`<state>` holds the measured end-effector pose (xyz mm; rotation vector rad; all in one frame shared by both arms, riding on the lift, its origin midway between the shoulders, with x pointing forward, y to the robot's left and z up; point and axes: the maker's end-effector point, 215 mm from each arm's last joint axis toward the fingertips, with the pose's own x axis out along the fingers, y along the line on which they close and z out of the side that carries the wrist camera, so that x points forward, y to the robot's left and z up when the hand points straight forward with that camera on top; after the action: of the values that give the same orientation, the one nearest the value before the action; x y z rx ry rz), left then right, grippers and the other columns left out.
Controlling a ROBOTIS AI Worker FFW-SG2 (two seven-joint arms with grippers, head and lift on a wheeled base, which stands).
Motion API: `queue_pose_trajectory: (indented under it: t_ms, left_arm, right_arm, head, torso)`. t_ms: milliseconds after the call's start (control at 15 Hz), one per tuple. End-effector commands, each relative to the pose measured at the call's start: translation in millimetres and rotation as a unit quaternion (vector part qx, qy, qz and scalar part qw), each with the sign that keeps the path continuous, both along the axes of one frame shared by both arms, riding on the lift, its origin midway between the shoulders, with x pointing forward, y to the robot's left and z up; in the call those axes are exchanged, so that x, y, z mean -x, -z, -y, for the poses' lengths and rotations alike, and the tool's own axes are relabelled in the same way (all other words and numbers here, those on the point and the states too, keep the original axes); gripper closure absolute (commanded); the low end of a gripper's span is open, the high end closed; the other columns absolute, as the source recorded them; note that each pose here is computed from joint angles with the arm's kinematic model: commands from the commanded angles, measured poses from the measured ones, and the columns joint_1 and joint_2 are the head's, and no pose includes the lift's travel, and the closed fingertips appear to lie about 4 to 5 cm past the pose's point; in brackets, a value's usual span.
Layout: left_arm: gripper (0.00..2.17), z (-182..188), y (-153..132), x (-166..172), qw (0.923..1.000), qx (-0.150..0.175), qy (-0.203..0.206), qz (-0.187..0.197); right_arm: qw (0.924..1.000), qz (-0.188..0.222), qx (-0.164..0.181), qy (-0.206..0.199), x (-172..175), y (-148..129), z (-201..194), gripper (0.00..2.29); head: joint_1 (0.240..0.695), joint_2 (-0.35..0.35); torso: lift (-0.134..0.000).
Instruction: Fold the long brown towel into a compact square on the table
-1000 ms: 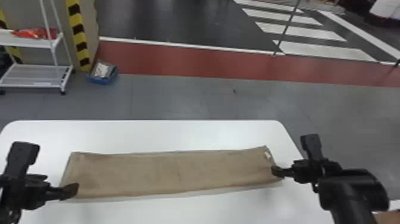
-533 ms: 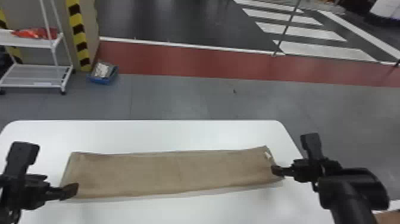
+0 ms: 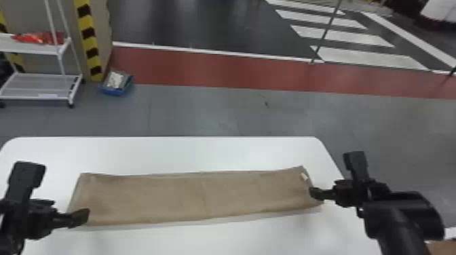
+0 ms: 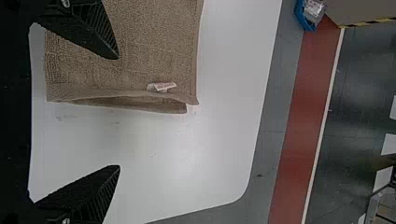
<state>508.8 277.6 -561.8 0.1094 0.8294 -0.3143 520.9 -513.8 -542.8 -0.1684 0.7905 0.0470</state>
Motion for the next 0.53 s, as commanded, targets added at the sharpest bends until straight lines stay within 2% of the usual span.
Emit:
queue_pose_trajectory:
  t_ms: [0,333,467]
  left_arm:
    - [0.08,5,1,-3,1.0000,-0.002,-0.001,0.001]
    - [0.15,10,6,-10,0.9999,-0.001,-0.006,-0.009]
    - [0.20,13,17,-7,0.9994,0.005,-0.013,-0.033]
  right_arm:
    - [1.0000,0.000,0.003,-0.001,1,0,2,0.04]
    - [1.0000,-0.001,0.003,0.002,4,0,6,0.04]
    - [1.0000,-0.001,0.003,0.003,4,0,7,0.04]
  head:
    - [0.695,-0.249]
    - [0.695,-0.256]
    - [0.695,-0.261]
  torso:
    - [0.000]
    - [0.000]
    - [0.000]
